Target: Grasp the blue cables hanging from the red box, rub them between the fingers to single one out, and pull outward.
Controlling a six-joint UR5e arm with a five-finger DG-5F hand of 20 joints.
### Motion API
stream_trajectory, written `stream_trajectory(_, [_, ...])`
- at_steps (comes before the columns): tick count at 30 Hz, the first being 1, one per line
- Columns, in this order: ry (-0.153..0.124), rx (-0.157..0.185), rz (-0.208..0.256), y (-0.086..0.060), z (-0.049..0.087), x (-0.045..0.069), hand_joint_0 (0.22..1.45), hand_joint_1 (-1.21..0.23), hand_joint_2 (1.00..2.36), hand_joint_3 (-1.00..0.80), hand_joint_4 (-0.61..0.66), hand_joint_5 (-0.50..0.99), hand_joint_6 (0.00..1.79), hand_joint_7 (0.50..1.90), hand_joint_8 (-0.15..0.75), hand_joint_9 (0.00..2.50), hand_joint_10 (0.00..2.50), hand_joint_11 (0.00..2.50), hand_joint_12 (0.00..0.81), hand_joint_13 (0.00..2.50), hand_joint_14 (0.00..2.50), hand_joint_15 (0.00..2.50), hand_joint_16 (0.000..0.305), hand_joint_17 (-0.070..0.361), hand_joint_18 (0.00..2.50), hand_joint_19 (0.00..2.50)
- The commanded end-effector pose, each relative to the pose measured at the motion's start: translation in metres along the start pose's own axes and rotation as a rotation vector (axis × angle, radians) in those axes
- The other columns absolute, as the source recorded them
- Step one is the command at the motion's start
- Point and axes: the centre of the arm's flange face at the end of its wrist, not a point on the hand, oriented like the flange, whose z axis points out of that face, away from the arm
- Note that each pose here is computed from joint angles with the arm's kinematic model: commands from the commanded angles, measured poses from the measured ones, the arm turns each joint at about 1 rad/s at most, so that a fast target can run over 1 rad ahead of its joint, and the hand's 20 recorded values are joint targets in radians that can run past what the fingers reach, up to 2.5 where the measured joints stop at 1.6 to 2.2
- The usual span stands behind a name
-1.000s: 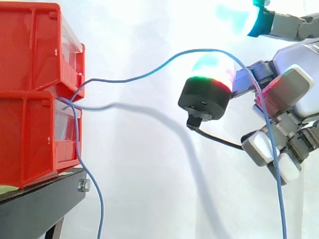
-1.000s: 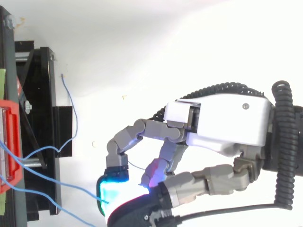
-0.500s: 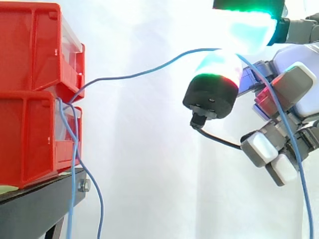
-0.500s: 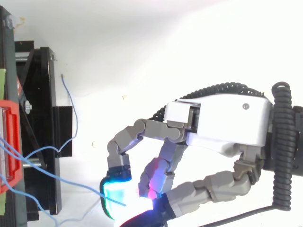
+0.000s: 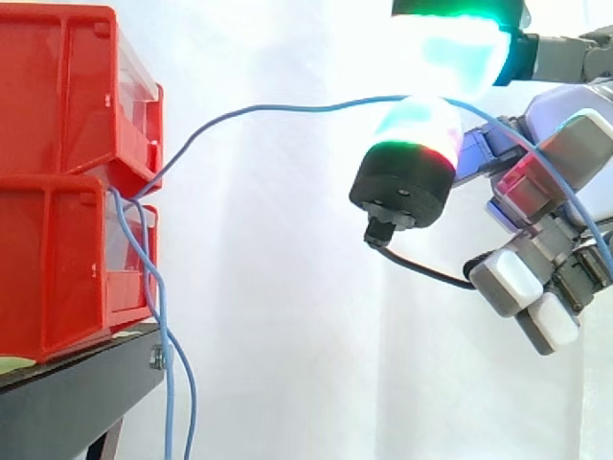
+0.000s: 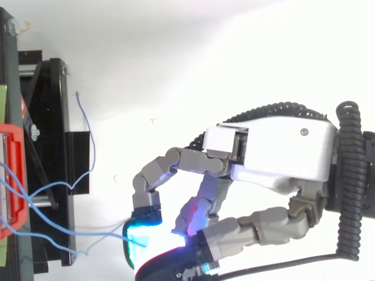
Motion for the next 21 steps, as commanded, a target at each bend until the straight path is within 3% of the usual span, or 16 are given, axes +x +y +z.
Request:
stream_trajectory(1, [0.0,0.0,0.0,-0.0003,0.0003,0.0002,0.49,-0.55,1.0,-0.42,0.09,-0.09,0.86,1.11,0.407,1.38,0.02,0.78,0.424,0.97,0.02,0.48,0.055,0.125,0.9,0.43])
stream_trajectory(9, [0.0,0.0,0.0,-0.0003,0.0003,0.0002,0.48,-0.57,1.0,-0.45,0.09,-0.09,0.86,1.1,0.408,1.38,0.02,0.79,0.431,0.97,0.02,0.48,0.056,0.127,0.9,0.43])
stream_trajectory(13, [0.0,-0.001,0.001,0.0007,-0.0003,0.0001,0.55,-0.67,1.01,-0.33,0.09,-0.08,0.86,1.14,0.404,1.39,0.02,0.79,0.421,0.97,0.02,0.49,0.054,0.122,0.89,0.43])
stream_trajectory(21, [0.0,0.0,0.0,0.0006,-0.0004,0.0,0.56,-0.76,1.01,-0.15,0.06,-0.07,0.88,1.15,0.433,1.44,0.02,0.82,0.442,1.01,0.02,0.49,0.059,0.132,0.96,0.39])
